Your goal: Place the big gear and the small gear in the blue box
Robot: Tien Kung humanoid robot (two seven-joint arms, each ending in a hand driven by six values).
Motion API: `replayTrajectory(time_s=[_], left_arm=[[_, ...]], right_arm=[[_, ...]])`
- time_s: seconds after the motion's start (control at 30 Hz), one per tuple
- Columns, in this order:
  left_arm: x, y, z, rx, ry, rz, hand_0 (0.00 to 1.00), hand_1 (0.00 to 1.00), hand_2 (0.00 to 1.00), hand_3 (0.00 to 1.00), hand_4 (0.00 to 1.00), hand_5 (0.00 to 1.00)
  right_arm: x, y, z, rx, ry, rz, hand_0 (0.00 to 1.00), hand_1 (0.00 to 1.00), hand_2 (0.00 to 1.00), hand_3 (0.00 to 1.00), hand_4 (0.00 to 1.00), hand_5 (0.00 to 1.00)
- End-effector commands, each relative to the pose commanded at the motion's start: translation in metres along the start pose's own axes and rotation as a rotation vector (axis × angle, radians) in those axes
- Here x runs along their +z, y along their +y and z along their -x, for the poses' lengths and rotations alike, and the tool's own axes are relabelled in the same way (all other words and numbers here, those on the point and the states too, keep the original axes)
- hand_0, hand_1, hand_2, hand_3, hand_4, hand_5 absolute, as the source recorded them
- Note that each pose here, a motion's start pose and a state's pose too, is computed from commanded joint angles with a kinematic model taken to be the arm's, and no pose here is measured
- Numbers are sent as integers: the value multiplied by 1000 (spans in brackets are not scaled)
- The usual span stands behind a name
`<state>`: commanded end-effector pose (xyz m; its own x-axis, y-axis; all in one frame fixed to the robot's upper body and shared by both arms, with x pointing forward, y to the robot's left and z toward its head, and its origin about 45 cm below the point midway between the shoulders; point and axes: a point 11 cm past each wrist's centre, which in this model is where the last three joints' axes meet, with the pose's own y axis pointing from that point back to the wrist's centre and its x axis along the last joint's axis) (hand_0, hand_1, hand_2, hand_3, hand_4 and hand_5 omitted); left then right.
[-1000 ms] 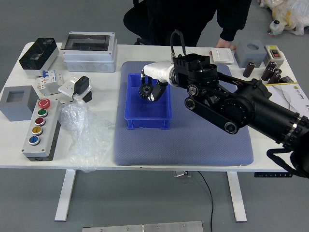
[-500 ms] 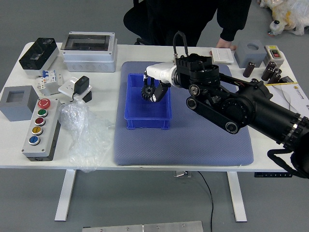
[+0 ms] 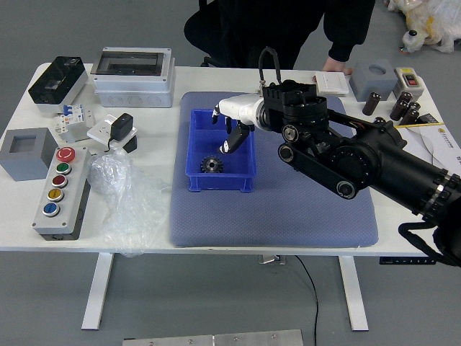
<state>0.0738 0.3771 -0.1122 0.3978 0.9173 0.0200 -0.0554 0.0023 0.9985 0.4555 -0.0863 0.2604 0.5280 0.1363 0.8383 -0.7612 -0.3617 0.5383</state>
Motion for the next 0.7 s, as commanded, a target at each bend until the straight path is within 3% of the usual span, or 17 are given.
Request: replayTrajectory(time_s=[0.27, 0.7], left_arm=[[-3, 0, -1, 3, 4, -3, 861, 831, 827, 780, 601, 375], [-10, 1, -2, 4, 27, -6, 861, 830, 827, 779, 600, 375]], right_arm=[[9, 4, -4, 11, 9, 16, 414, 504, 658, 840, 862, 369], [61, 16, 3, 15, 16, 105, 417, 506, 619, 797, 851, 361]])
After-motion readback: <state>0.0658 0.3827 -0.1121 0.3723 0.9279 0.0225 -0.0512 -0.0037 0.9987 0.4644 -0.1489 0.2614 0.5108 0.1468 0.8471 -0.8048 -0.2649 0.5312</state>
